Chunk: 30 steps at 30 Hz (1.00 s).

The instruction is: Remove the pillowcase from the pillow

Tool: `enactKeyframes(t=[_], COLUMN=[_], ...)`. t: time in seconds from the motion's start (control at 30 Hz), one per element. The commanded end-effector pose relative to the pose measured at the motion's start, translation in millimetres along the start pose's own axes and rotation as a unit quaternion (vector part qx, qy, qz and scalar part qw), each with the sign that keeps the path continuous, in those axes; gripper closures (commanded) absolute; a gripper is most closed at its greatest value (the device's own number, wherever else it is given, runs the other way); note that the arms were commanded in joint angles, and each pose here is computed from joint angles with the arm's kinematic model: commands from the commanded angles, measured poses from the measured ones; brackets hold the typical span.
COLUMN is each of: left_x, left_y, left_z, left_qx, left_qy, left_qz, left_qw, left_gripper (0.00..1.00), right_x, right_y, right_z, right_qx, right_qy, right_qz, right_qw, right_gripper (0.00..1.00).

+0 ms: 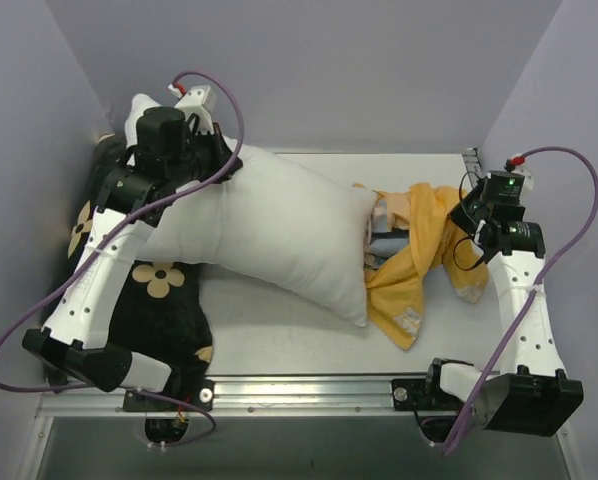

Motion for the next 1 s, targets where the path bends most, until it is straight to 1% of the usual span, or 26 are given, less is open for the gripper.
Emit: enactKeyframes(t=[0.0, 0.07, 0.13, 0.2, 0.27, 0.3, 0.33, 0.37, 0.4, 0.47, 0.5, 0.53, 0.57, 0.6, 0.63, 0.7, 0.73, 0.8, 0.83, 0.87, 0.9, 0.97], left_x=[-3.8, 5.5, 15.9, 34.5, 49.0, 65.1, 72.7, 80.5, 99.1, 114.3, 134.3, 141.9, 146.0, 158.9, 163.3, 173.5, 175.0, 180.0, 181.3, 182.7, 179.6, 178.3], left_y=[-32.2, -45.2, -64.9, -71.5, -75.1, -74.4, -75.4, -77.8, -77.1, -81.3, -76.3, -76.4, -79.5, -78.8, -82.0, -83.4, -88.9, -83.1, -80.2, -75.3, -71.3, -65.5], left_z=[47.4, 36.9, 26.8, 13.8, 2.0, -9.9, -16.7, -24.5, -40.5, -48.6, -70.5, -77.1, -70.2, -88.3, -91.9, -101.5, -106.1, -113.7, -116.6, -114.9, -117.9, -119.3], left_qx=[0.017, 0.012, 0.022, 0.029, 0.03, 0.031, 0.032, 0.038, 0.041, 0.059, 0.065, 0.072, 0.086, 0.092, 0.098, 0.113, 0.123, 0.135, 0.135, 0.133, 0.133, 0.133], left_qy=[-0.094, -0.083, -0.073, -0.049, -0.028, -0.007, 0.004, 0.018, 0.046, 0.066, 0.107, 0.121, 0.117, 0.147, 0.151, 0.159, 0.16, 0.164, 0.166, 0.156, 0.156, 0.147], left_qz=[-0.064, -0.064, -0.08, -0.086, -0.09, -0.089, -0.092, -0.102, -0.104, -0.116, -0.105, -0.105, -0.106, -0.098, -0.097, -0.087, -0.083, -0.052, -0.043, -0.021, -0.012, 0.005], left_qw=[0.993, 0.994, 0.994, 0.995, 0.995, 0.996, 0.995, 0.994, 0.993, 0.989, 0.987, 0.984, 0.984, 0.98, 0.979, 0.977, 0.976, 0.976, 0.976, 0.978, 0.979, 0.98], left_gripper=[1.0, 1.0, 1.0, 1.0, 1.0, 1.0, 1.0, 1.0, 1.0, 1.0, 1.0, 1.0, 1.0, 0.99, 0.98, 0.91, 0.85, 0.81, 0.76, 0.73, 0.73, 0.66], right_x=[-28.0, -35.8, -35.3, -39.5, -38.4, -38.9, -34.8, -32.5, -30.8, -24.1, -20.5, -13.9, -9.2, -3.7, 6.4, 15.4, 23.4, 31.3, 35.1, 39.0, 39.9, 42.6], right_y=[16.4, 28.8, 36.1, 47.7, 50.2, 53.6, 53.2, 58.6, 59.0, 61.3, 59.4, 59.5, 56.8, 54.1, 44.9, 35.5, 25.5, 16.8, 13.4, 6.0, 4.0, -2.4], right_z=[33.1, 42.5, 45.7, 48.3, 47.9, 48.0, 48.7, 42.4, 41.8, 33.8, 31.2, 23.2, 18.6, 14.0, 5.3, -2.4, -13.0, -21.2, -26.0, -34.6, -38.1, -47.7], right_qx=[-0.011, -0.015, -0.022, -0.036, -0.053, -0.06, -0.068, -0.078, -0.082, -0.098, -0.104, -0.115, -0.122, -0.126, -0.13, -0.131, -0.136, -0.138, -0.138, -0.141, -0.141, -0.144], right_qy=[-0.062, -0.071, -0.068, -0.071, -0.073, -0.074, -0.073, -0.065, -0.065, -0.055, -0.055, -0.046, -0.04, -0.035, -0.023, -0.015, -0.003, 0.009, 0.017, 0.029, 0.033, 0.047], right_qz=[0.009, 0.021, 0.025, 0.036, 0.026, 0.028, 0.022, 0.026, 0.023, 0.019, 0.007, 0.001, -0.007, -0.015, -0.034, -0.053, -0.069, -0.079, -0.082, -0.089, -0.088, -0.089], right_qw=[0.998, 0.997, 0.997, 0.996, 0.996, 0.995, 0.995, 0.995, 0.994, 0.994, 0.993, 0.992, 0.992, 0.991, 0.991, 0.99, 0.988, 0.987, 0.987, 0.986, 0.986, 0.984], right_gripper=[1.0, 1.0, 1.0, 1.0, 1.0, 1.0, 1.0, 1.0, 1.0, 1.0, 1.0, 1.0, 1.0, 1.0, 1.0, 1.0, 1.0, 1.0, 1.0, 1.0, 0.98, 0.94])
Point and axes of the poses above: each gripper's point midway between its finger pads, its own x axis out along the fingers, its own y axis along the line the jaws close on, z = x × y, the point moved 4 cm from there along -x, back along the fingers, and after that the axes turned 7 degrees about x, right-handed, at the moved point
